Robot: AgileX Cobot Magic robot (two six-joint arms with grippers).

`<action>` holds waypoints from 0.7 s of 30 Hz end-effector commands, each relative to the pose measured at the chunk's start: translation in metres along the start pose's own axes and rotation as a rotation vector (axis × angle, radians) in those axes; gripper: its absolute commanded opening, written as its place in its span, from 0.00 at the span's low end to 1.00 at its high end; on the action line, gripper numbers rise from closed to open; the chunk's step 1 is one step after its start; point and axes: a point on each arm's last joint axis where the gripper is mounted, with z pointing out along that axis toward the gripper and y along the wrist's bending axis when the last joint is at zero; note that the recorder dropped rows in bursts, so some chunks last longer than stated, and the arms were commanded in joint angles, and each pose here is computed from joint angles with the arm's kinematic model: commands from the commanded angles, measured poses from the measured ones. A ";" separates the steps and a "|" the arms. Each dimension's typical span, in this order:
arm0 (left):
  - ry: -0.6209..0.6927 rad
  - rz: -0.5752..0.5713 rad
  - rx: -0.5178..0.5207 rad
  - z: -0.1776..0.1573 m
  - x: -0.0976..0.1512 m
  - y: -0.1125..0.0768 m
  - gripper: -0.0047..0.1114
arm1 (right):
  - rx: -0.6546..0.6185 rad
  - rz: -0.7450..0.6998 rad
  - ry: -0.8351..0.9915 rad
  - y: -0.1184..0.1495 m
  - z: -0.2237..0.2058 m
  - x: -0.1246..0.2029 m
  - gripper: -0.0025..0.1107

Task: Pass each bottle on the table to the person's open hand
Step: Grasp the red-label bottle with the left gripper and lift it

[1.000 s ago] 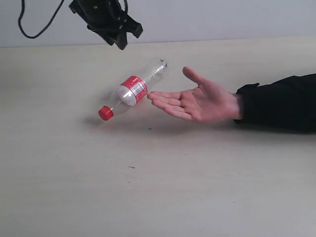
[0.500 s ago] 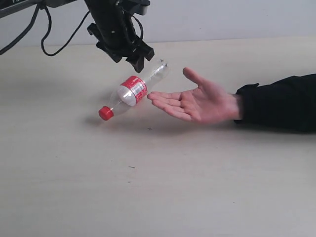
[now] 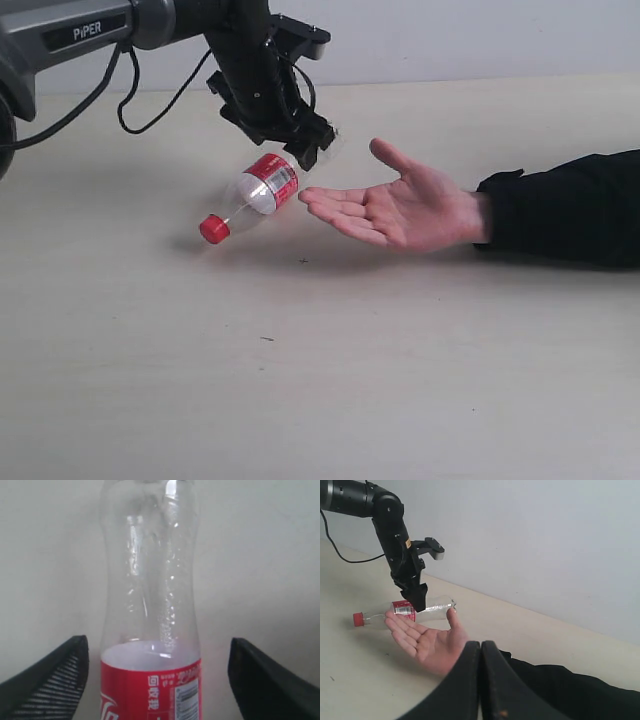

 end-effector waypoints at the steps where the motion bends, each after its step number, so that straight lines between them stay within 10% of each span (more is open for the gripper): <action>1: -0.012 0.004 0.001 0.006 -0.001 0.000 0.68 | 0.006 -0.006 -0.012 0.000 0.000 0.000 0.02; 21: 0.033 0.004 0.007 0.033 0.006 -0.001 0.68 | 0.006 -0.004 -0.014 0.000 0.000 0.000 0.02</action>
